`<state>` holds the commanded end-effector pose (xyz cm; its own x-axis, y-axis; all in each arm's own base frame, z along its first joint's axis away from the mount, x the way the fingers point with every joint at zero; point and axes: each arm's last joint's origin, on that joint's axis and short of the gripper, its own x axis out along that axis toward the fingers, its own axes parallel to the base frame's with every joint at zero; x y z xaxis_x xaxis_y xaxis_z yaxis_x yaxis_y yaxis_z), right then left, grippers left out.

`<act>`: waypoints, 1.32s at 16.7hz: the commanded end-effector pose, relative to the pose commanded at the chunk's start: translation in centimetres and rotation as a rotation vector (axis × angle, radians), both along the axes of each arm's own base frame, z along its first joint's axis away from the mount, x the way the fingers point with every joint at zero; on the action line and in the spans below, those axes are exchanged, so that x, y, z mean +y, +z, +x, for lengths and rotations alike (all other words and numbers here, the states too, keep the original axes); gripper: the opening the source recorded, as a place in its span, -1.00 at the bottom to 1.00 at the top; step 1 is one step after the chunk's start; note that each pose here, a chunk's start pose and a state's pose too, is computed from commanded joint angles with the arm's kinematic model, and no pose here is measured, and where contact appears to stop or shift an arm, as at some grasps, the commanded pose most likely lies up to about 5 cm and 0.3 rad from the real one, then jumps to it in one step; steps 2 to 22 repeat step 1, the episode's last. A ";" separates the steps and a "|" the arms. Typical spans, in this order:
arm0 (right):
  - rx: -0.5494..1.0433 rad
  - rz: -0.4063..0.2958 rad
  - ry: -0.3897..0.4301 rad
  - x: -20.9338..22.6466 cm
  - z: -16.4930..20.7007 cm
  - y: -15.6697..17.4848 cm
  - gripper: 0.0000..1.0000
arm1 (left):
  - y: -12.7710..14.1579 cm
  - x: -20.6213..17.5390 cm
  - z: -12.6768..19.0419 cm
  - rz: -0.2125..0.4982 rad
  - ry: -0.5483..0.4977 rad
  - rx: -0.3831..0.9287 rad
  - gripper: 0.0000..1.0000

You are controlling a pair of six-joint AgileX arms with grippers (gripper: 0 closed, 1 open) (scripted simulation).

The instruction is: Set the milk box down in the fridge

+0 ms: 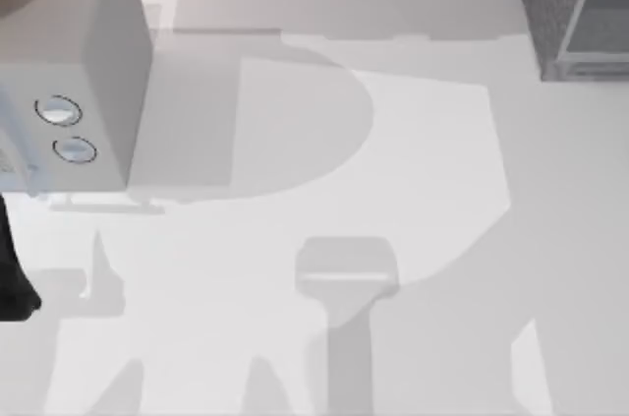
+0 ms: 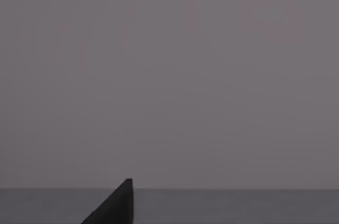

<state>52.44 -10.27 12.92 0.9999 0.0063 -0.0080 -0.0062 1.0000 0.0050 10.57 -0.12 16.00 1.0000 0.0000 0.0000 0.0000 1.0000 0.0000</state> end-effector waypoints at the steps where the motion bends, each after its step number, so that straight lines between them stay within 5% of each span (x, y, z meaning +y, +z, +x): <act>1: 0.000 0.000 0.000 0.0 0.0 0.0 1.00 | 0.0 0.0 0.0 0.000 0.000 0.000 1.00; 22: 0.000 0.000 0.000 0.0 0.0 0.0 1.00 | 0.0 0.0 0.0 0.000 0.000 0.000 1.00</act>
